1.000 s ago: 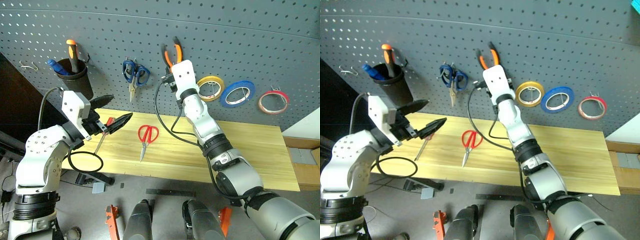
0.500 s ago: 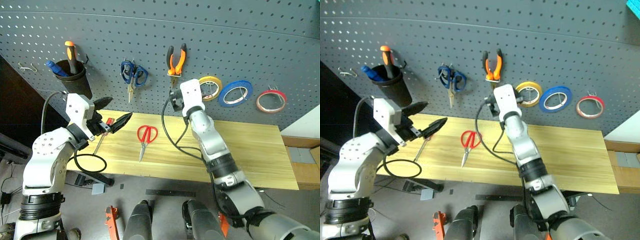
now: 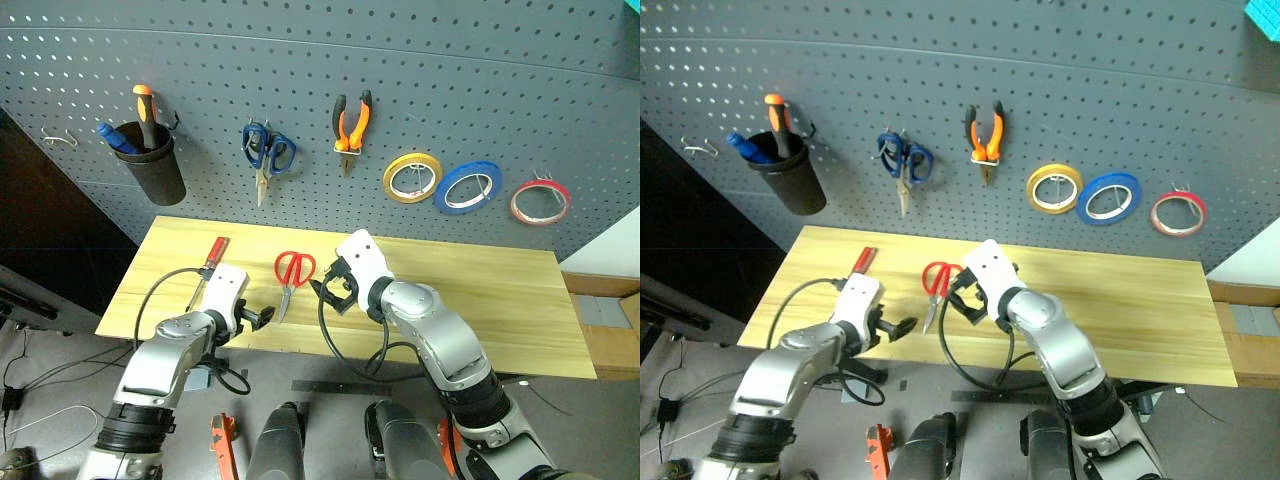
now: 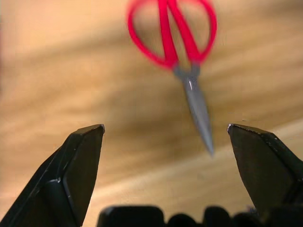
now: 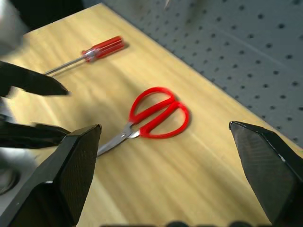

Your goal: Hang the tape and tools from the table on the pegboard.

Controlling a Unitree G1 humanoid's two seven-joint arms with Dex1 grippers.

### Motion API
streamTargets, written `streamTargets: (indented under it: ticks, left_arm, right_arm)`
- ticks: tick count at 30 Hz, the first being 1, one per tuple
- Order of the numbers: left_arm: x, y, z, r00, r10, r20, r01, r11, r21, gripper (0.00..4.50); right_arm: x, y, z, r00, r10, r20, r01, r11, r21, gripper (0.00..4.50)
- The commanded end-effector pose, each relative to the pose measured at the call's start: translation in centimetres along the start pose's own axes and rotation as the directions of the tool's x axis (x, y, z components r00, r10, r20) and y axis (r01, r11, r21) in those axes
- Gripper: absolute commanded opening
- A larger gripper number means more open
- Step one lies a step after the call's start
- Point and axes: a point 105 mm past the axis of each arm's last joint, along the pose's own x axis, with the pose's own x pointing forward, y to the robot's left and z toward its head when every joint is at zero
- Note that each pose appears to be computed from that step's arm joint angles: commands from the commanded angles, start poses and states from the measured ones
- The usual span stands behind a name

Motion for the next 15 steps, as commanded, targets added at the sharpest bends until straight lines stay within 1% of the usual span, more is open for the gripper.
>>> streamTargets:
  ticks: [1, 6, 12, 15]
  left_arm:
    - [2.0, -0.2, 0.6, 0.999, 0.043, -0.026, -0.042, 0.999, 0.022, 4.50]
    - [5.0, -1.1, 1.9, 0.998, 0.057, -0.030, -0.057, 0.998, -0.014, 4.50]
    - [6.8, -2.6, 2.3, 0.998, 0.040, -0.039, -0.043, 0.996, -0.075, 4.50]
    - [7.0, -2.7, 2.1, 0.998, 0.045, -0.040, -0.048, 0.995, -0.086, 3.97]
  right_arm:
    - [-0.6, 1.3, 1.5, 0.997, 0.070, 0.041, -0.068, 0.997, -0.035, 4.47]
    - [-1.2, 2.0, 1.0, 0.991, 0.135, 0.006, -0.134, 0.989, -0.065, 4.47]
    - [-2.2, 2.3, 0.1, 0.979, 0.200, -0.045, -0.203, 0.975, -0.088, 4.47]
    - [-2.6, 2.0, -0.3, 0.975, 0.210, -0.069, -0.216, 0.971, -0.100, 4.50]
